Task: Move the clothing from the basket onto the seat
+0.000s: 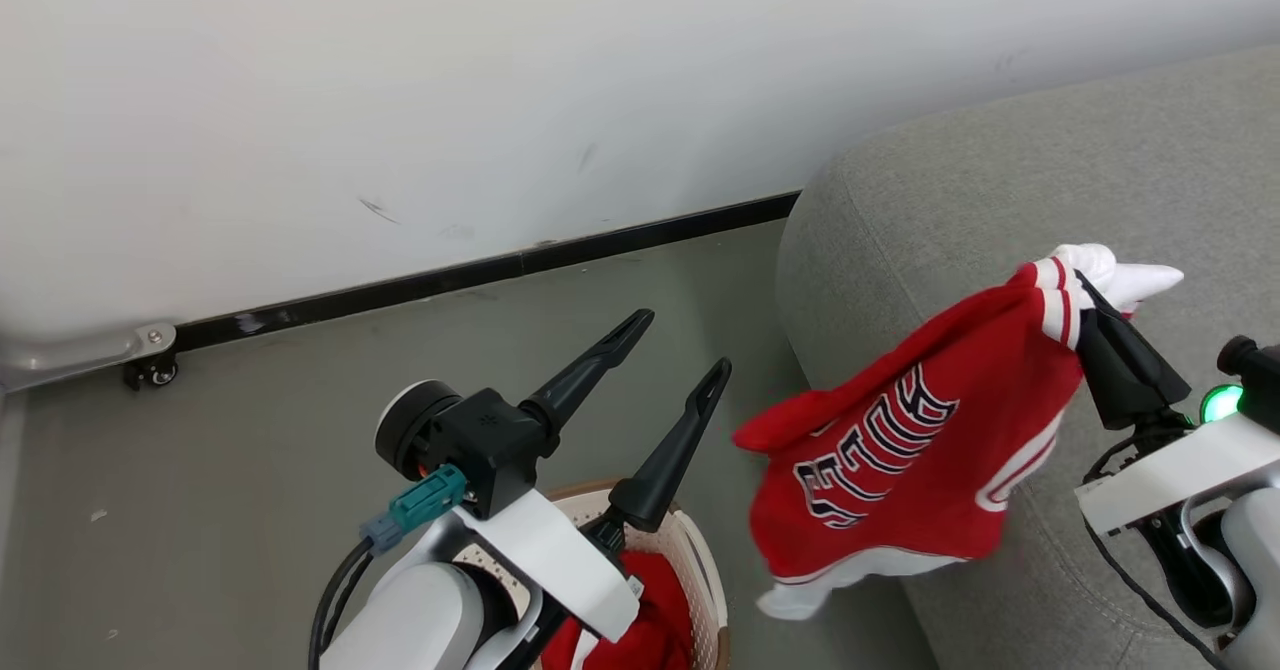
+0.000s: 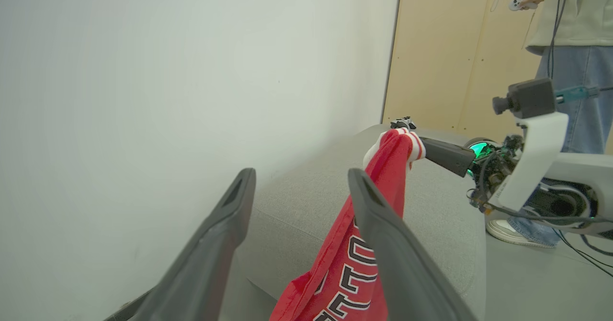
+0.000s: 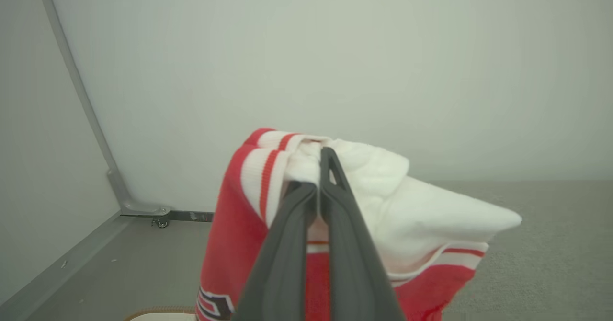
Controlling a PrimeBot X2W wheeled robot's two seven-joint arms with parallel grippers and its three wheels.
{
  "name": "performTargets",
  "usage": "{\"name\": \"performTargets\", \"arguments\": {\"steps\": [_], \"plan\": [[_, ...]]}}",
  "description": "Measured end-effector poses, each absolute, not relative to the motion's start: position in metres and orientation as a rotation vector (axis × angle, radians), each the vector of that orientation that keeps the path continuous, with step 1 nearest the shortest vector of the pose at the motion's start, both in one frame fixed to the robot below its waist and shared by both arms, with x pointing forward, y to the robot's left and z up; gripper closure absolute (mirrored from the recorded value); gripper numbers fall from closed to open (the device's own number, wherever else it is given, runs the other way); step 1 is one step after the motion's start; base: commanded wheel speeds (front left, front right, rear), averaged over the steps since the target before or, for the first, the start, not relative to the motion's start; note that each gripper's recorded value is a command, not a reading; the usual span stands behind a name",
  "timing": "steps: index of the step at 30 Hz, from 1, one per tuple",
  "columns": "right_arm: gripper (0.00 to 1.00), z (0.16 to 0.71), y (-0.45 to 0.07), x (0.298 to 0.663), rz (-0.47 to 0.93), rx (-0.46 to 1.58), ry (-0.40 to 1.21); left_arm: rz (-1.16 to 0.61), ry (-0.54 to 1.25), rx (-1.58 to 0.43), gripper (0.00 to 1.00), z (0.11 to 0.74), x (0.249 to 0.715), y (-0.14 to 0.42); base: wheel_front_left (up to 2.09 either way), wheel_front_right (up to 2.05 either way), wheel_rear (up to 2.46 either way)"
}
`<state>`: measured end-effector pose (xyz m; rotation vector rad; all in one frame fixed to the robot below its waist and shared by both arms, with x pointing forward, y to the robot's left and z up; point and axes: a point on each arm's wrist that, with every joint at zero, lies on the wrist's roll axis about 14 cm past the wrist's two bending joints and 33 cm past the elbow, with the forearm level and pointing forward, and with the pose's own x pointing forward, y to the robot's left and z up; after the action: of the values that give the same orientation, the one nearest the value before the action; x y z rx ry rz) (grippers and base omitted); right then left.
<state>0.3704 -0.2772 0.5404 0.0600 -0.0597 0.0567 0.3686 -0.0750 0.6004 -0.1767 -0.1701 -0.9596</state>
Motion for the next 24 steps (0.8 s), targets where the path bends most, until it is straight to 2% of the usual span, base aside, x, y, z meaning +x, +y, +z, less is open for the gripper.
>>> {"name": "performTargets", "arguments": {"steps": [16,20,24], "plan": [[1.00,0.523,-0.295,0.337,-0.046,0.097,-0.040,-1.051,-0.172,-0.181,0.00,0.603,0.361,-0.097,0.00,0.00,0.00],[1.00,0.520,-0.289,0.339,-0.028,0.082,-0.027,-1.058,-0.168,-0.183,0.00,0.601,0.363,-0.098,0.00,0.00,0.00],[1.00,0.547,-0.296,0.357,-0.025,0.050,-0.087,-1.057,-0.162,-0.178,0.00,0.599,0.367,-0.096,0.00,0.00,0.00]]}}
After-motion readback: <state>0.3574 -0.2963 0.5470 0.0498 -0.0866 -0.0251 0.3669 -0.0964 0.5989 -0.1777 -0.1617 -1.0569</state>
